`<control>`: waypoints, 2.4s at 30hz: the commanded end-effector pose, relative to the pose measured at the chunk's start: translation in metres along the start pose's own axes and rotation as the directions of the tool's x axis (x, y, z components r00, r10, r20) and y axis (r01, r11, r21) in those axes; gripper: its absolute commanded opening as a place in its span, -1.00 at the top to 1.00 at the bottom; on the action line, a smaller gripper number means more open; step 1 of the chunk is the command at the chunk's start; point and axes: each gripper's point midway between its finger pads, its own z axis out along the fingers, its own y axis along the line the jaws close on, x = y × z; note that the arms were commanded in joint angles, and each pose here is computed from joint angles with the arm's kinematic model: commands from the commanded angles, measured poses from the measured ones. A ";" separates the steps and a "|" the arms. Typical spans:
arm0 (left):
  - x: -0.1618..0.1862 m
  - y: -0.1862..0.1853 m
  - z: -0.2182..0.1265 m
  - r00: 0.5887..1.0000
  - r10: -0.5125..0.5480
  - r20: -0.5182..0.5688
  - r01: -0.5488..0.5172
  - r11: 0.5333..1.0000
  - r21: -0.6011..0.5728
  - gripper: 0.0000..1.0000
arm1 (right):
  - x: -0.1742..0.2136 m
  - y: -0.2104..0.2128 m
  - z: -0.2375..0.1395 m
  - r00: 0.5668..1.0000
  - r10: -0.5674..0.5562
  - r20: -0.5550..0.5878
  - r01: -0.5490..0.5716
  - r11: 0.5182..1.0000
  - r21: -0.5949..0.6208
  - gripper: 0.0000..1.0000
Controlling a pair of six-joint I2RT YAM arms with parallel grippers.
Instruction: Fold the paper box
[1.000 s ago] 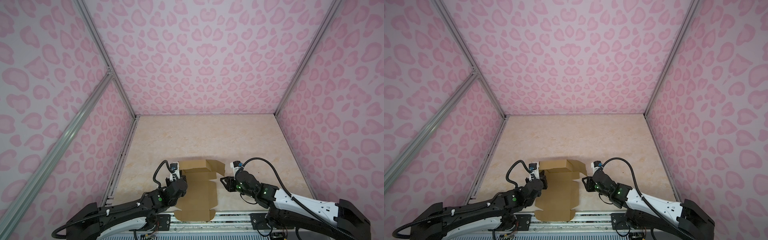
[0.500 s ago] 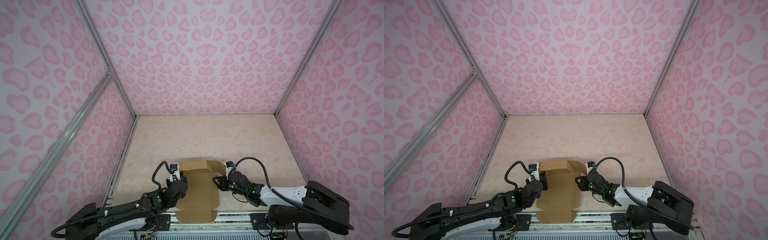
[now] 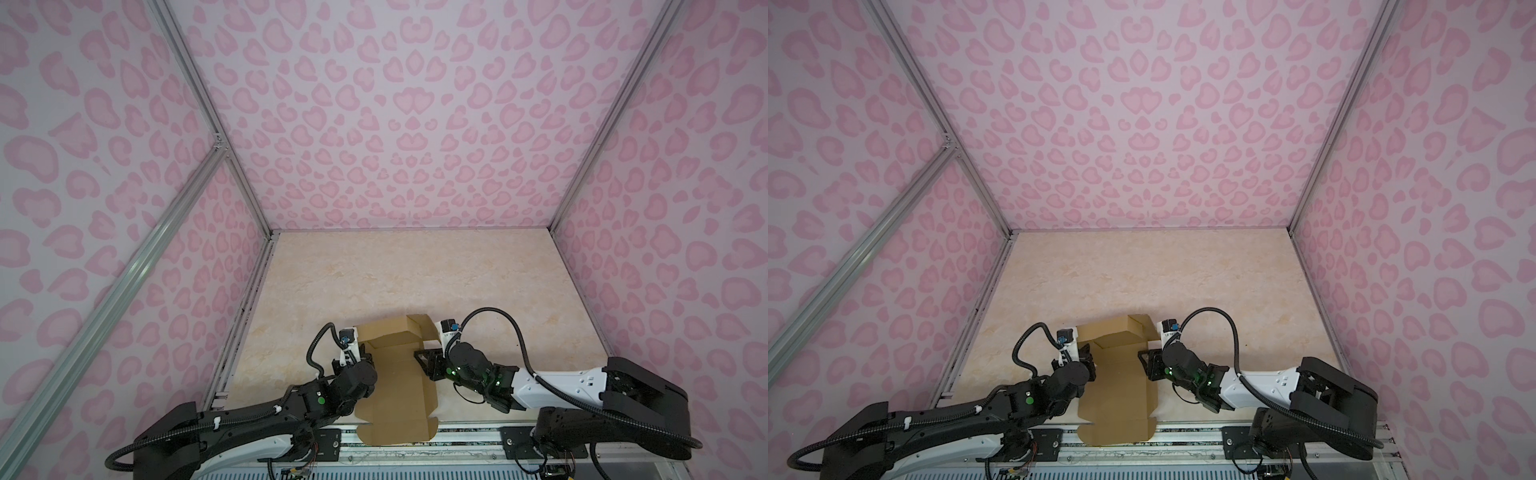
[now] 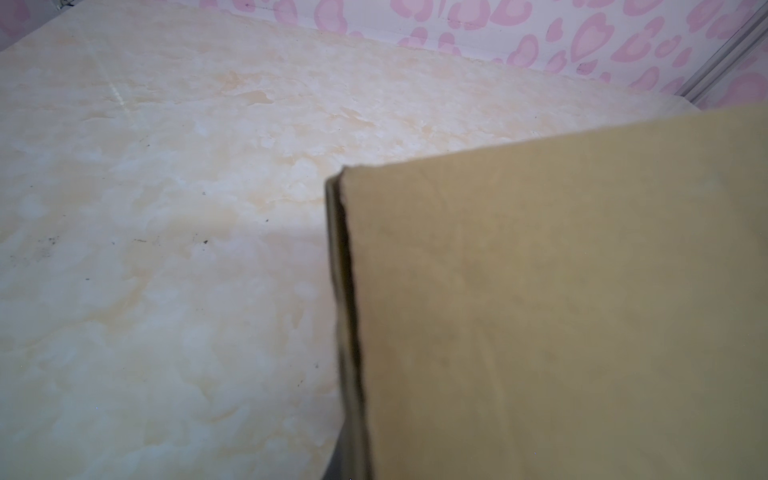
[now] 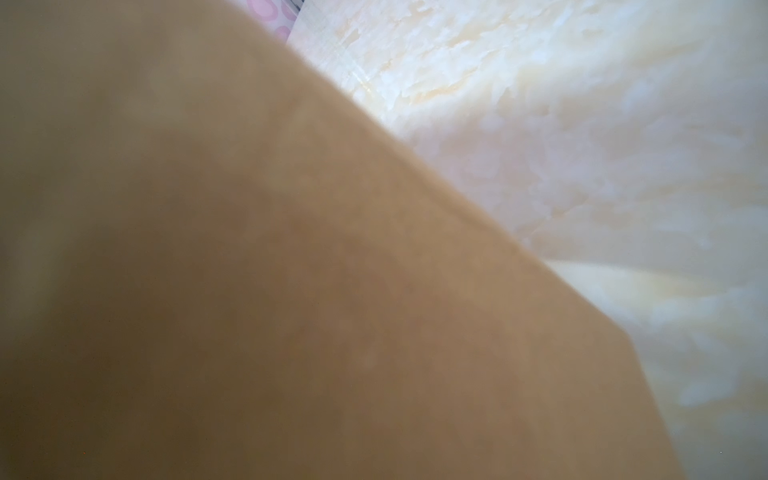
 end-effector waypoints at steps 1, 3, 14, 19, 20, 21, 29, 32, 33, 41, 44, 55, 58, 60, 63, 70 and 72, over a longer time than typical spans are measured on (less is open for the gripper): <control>-0.001 -0.001 0.000 1.000 -0.002 0.001 0.002 1.000 0.003 0.92 | -0.004 0.004 -0.002 0.999 -0.039 0.022 0.040 0.999 -0.012 0.21; 0.000 -0.001 0.000 1.000 -0.003 0.001 0.003 1.000 0.002 0.92 | -0.008 0.007 -0.005 0.998 -0.056 0.042 0.056 0.998 -0.017 0.20; -0.001 0.003 0.002 0.999 0.047 0.004 -0.047 0.998 -0.036 0.92 | -0.014 0.017 -0.032 0.995 -0.089 0.038 0.090 0.995 -0.033 0.15; -0.003 0.007 0.002 0.994 0.106 -0.007 -0.107 0.993 -0.050 0.92 | -0.031 0.003 -0.073 0.991 -0.107 0.081 0.104 0.994 0.045 0.15; -0.002 0.008 0.002 0.994 0.113 -0.008 -0.113 0.992 -0.053 0.92 | -0.038 0.001 -0.082 0.988 -0.112 0.109 0.106 0.993 0.061 0.16; -0.003 0.009 0.002 0.993 0.114 -0.010 -0.114 0.992 -0.050 0.91 | -0.046 0.001 -0.093 0.984 -0.116 0.136 0.108 0.992 0.068 0.16; -0.004 0.007 0.001 0.990 0.142 -0.007 -0.142 0.990 -0.009 0.91 | -0.089 -0.045 -0.121 0.984 -0.066 0.168 0.027 0.974 0.225 0.16; -0.003 0.006 0.000 0.989 0.144 -0.011 -0.144 0.990 0.006 0.92 | -0.100 -0.069 -0.114 0.985 0.026 0.173 -0.064 0.974 0.219 0.15; -0.002 0.005 0.000 0.990 0.142 -0.015 -0.142 0.990 0.011 0.92 | -0.101 -0.076 -0.109 0.985 0.049 0.167 -0.085 0.973 0.215 0.16; 0.000 0.000 -0.002 0.993 0.118 -0.021 -0.117 0.992 0.050 0.92 | -0.078 -0.080 -0.056 0.993 0.114 0.042 -0.119 0.981 0.153 0.16; -0.001 0.000 -0.003 0.995 0.099 -0.014 -0.097 0.993 0.065 0.92 | -0.062 -0.073 -0.043 0.996 0.090 0.005 -0.090 0.985 0.147 0.16; -0.001 0.004 -0.007 0.999 0.053 -0.003 -0.052 0.996 0.073 0.92 | -0.017 -0.067 -0.015 0.988 0.102 -0.117 -0.086 0.987 0.133 0.17; -0.003 0.005 -0.008 0.999 0.039 0.006 -0.039 0.997 0.072 0.92 | -0.012 -0.063 -0.015 0.988 0.090 -0.124 -0.073 0.988 0.134 0.17; -0.005 0.005 -0.009 0.999 0.032 0.012 -0.033 0.997 0.073 0.92 | -0.007 -0.062 -0.014 0.987 0.095 -0.126 -0.078 0.988 0.131 0.17; -0.005 0.006 -0.009 1.000 0.024 0.015 -0.025 0.997 0.073 0.92 | 0.000 -0.059 -0.013 0.985 0.100 -0.138 -0.083 0.989 0.122 0.17; -0.003 0.009 -0.009 1.000 0.004 0.016 -0.005 0.997 0.072 0.92 | 0.010 -0.050 -0.011 0.982 0.112 -0.149 -0.097 0.990 0.099 0.17; -0.002 0.009 -0.009 1.000 0.002 0.015 -0.004 0.997 0.074 0.92 | 0.011 -0.047 -0.010 0.982 0.111 -0.151 -0.098 0.991 0.092 0.17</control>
